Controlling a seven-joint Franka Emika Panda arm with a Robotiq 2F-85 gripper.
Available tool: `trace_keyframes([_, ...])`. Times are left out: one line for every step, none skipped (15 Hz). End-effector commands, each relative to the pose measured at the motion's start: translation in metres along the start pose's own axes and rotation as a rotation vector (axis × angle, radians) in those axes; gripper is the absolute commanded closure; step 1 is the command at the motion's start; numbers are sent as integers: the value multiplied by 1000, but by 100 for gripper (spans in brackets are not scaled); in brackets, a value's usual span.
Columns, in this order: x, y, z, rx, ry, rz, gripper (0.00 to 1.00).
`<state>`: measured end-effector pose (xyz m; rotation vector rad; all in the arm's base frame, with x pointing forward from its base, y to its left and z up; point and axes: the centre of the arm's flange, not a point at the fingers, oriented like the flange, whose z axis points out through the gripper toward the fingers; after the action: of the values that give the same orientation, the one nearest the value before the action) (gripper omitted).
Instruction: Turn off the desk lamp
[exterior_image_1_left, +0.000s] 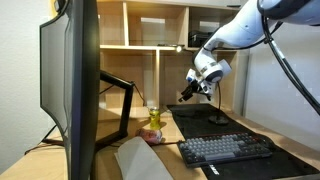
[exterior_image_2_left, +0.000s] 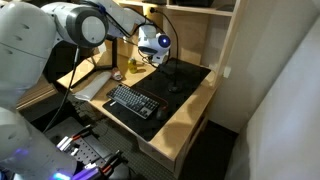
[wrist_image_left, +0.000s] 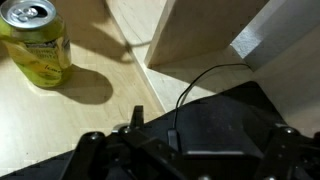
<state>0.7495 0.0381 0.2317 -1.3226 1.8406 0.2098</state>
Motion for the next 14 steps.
trace_keyframes([-1, 1, 1, 11, 3, 15, 0])
trace_keyframes([-3, 1, 1, 19, 1, 23, 0])
trace_keyframes([-3, 1, 2, 21, -1, 27, 0])
trace_keyframes([-3, 1, 1, 22, -1, 27, 0])
trace_keyframes([-5, -1, 0, -2, 25, 30, 0])
trace_keyframes([-5, -2, -2, -34, 36, 35, 0])
trace_keyframes([-5, -3, -2, -44, 55, 34, 0])
trace_keyframes([-5, -3, -2, -66, 56, 46, 0])
trace_keyframes([-6, -3, -3, -77, 92, 51, 0])
trace_keyframes([-7, -4, -4, -95, 116, 65, 0])
trace_keyframes([-6, -4, -3, -94, 121, 80, 0])
trace_keyframes([0, -1, 0, -66, 101, 61, 0])
trace_keyframes([-1, -1, 0, -68, 106, 66, 0])
trace_keyframes([-1, -1, 0, -68, 105, 66, 0])
